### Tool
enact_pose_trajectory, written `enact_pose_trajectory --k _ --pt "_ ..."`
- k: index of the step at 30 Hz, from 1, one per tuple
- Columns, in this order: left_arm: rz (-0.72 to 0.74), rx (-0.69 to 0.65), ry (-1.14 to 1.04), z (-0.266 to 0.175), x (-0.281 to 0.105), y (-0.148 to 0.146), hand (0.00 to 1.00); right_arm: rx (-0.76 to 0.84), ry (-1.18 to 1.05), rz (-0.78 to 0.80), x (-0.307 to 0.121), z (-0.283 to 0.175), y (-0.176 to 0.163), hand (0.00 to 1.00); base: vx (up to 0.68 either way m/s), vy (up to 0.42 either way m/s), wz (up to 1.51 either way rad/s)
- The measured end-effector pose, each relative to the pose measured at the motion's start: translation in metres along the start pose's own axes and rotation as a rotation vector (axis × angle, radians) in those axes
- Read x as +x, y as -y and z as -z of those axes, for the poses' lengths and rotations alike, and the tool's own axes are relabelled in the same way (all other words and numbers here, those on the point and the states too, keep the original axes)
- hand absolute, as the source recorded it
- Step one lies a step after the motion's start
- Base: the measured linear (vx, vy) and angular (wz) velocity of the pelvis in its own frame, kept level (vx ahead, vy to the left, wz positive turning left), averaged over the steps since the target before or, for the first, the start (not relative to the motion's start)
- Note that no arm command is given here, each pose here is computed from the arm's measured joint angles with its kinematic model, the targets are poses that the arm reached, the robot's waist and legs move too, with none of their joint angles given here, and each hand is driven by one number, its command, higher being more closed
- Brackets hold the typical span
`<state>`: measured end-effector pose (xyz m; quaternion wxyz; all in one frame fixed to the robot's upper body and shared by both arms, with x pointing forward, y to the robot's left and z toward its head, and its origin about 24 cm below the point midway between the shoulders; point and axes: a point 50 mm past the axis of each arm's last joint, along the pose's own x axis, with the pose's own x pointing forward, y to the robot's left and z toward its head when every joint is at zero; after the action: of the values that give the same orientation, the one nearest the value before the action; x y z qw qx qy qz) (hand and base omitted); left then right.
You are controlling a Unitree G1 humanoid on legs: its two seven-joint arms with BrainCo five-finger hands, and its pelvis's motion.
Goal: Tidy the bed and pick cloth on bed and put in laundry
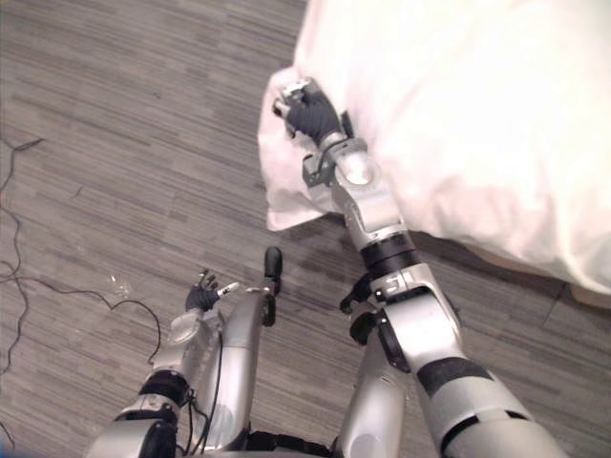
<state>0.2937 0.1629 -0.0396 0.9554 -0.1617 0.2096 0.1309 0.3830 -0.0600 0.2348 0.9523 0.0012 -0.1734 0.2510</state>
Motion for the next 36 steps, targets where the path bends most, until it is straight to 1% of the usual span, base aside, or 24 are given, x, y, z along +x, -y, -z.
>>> enact_pose_trajectory --k 2,4,5,7,8,9,11,13,14,16,18,19,22,23,24,25,27,28,31,32,35,36 --pt "0.004 -0.027 -0.008 -0.001 0.000 0.006 0.00 0.041 -0.069 -0.011 -0.004 0.021 -0.005 1.00 0.02 -0.031 -0.17" --pt "0.000 -0.030 -0.019 -0.004 0.001 0.011 0.00 0.096 -0.200 -0.035 -0.021 0.064 -0.012 1.00 0.05 -0.032 -0.10" --pt "0.000 -0.030 -0.023 -0.004 0.002 0.011 0.00 0.121 -0.243 -0.033 -0.027 0.078 -0.013 1.00 0.07 -0.012 -0.09" --pt "-0.002 -0.062 -0.034 -0.007 0.004 0.014 0.00 0.216 -0.415 0.003 -0.067 0.134 -0.009 1.00 0.08 0.000 -0.10" --pt "-0.005 -0.070 -0.038 -0.008 0.004 0.013 0.00 0.240 -0.461 0.018 -0.081 0.149 -0.007 1.00 0.08 0.012 -0.11" --pt "-0.011 -0.081 -0.048 -0.006 0.004 0.011 0.00 0.275 -0.521 0.027 -0.106 0.169 -0.007 1.00 0.09 0.013 -0.11" --pt "-0.032 -0.074 -0.073 -0.002 0.003 0.005 0.00 0.326 -0.563 0.006 -0.138 0.190 -0.016 1.00 0.10 0.004 -0.19" --pt "-0.040 -0.068 -0.087 0.002 0.002 0.002 0.00 0.352 -0.562 -0.030 -0.152 0.198 -0.025 1.00 0.04 -0.001 -0.26" --pt "-0.049 -0.064 -0.099 0.006 0.000 -0.002 0.00 0.366 -0.545 -0.074 -0.160 0.200 -0.036 1.00 0.01 -0.004 -0.24" --pt "-0.057 -0.003 -0.130 0.012 -0.001 -0.011 0.00 0.384 -0.513 -0.150 -0.170 0.200 -0.053 1.00 0.02 -0.029 -0.12" --pt "-0.069 0.102 -0.185 0.023 -0.004 -0.028 0.00 0.398 -0.471 -0.263 -0.178 0.194 -0.073 1.00 0.07 -0.062 0.08" --pt "-0.073 0.124 -0.200 0.026 -0.005 -0.031 0.00 0.401 -0.445 -0.294 -0.178 0.190 -0.076 1.00 0.06 -0.040 0.15" --pt "-0.102 0.218 -0.308 0.053 -0.020 -0.054 0.00 0.451 -0.251 -0.423 -0.165 0.156 -0.093 1.00 0.10 -0.021 0.08" --pt "-0.109 0.241 -0.337 0.061 -0.024 -0.059 0.00 0.457 -0.217 -0.444 -0.162 0.149 -0.096 1.00 0.12 0.019 -0.09" --pt "-0.121 0.275 -0.411 0.079 -0.034 -0.069 0.00 0.478 -0.158 -0.461 -0.156 0.138 -0.099 1.00 0.15 0.037 -0.12" --pt "-0.132 0.302 -0.491 0.099 -0.047 -0.079 0.00 0.511 -0.098 -0.455 -0.150 0.127 -0.098 1.00 0.15 0.042 -0.12" --pt "-0.146 0.314 -0.554 0.115 -0.059 -0.088 0.00 0.547 -0.059 -0.434 -0.144 0.119 -0.095 1.00 0.14 0.053 -0.10" --pt "-0.153 0.319 -0.579 0.120 -0.065 -0.095 0.00 0.568 -0.035 -0.391 -0.136 0.112 -0.088 1.00 0.12 0.057 -0.08" --pt "-0.154 0.332 -0.635 0.131 -0.075 -0.107 0.00 0.582 -0.033 -0.326 -0.120 0.103 -0.079 1.00 0.04 0.045 -0.15" --pt "-0.146 0.333 -0.638 0.132 -0.075 -0.107 0.00 0.582 -0.031 -0.314 -0.115 0.101 -0.077 1.00 -0.04 0.045 -0.11" --pt "-0.076 0.355 -0.607 0.124 -0.065 -0.096 0.00 0.514 0.006 -0.268 -0.079 0.073 -0.062 1.00 -0.17 0.045 -0.04" --pt "-0.046 0.352 -0.573 0.115 -0.056 -0.087 0.00 0.469 0.049 -0.253 -0.056 0.052 -0.053 1.00 -0.30 0.008 -0.02"
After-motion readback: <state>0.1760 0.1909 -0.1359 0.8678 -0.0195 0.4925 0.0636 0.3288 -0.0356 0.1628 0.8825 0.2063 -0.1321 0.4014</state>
